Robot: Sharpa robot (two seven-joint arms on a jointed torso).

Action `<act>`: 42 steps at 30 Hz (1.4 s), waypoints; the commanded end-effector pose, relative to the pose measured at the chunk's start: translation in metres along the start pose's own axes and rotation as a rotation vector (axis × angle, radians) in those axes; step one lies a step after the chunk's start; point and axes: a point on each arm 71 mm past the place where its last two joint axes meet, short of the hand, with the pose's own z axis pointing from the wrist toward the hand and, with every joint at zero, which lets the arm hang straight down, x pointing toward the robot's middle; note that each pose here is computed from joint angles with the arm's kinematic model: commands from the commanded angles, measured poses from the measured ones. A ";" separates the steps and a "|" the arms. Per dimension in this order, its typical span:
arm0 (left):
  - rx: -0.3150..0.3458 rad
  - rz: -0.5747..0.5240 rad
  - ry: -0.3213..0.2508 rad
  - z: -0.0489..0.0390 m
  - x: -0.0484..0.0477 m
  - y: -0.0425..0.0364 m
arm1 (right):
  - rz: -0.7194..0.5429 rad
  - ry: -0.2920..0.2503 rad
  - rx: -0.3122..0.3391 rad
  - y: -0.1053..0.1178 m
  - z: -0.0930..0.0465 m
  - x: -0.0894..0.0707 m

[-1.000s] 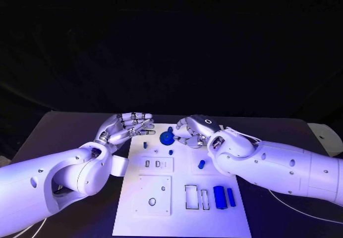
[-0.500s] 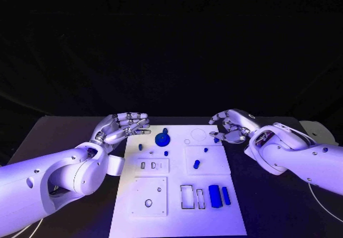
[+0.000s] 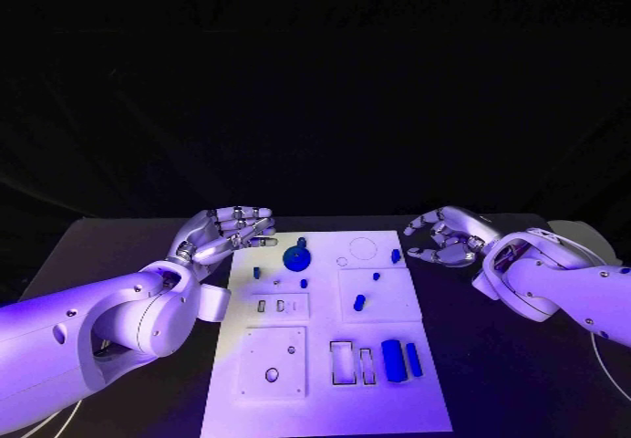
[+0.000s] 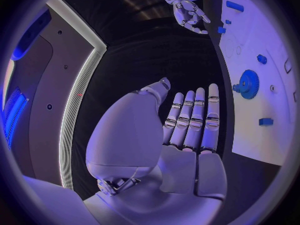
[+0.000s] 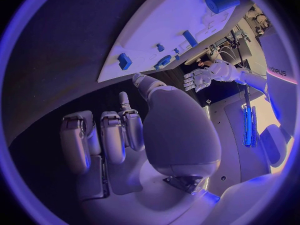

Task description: Assemble the parts on the task board

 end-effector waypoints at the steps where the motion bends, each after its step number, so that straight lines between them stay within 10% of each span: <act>1: 0.015 -0.012 0.020 0.0006 0.0025 -0.0014 | 0.012 0.038 -0.007 -0.002 0.003 0.006; 42: 0.012 -0.010 0.018 0.0011 0.0025 -0.0009 | 0.011 0.097 0.041 -0.004 0.016 0.034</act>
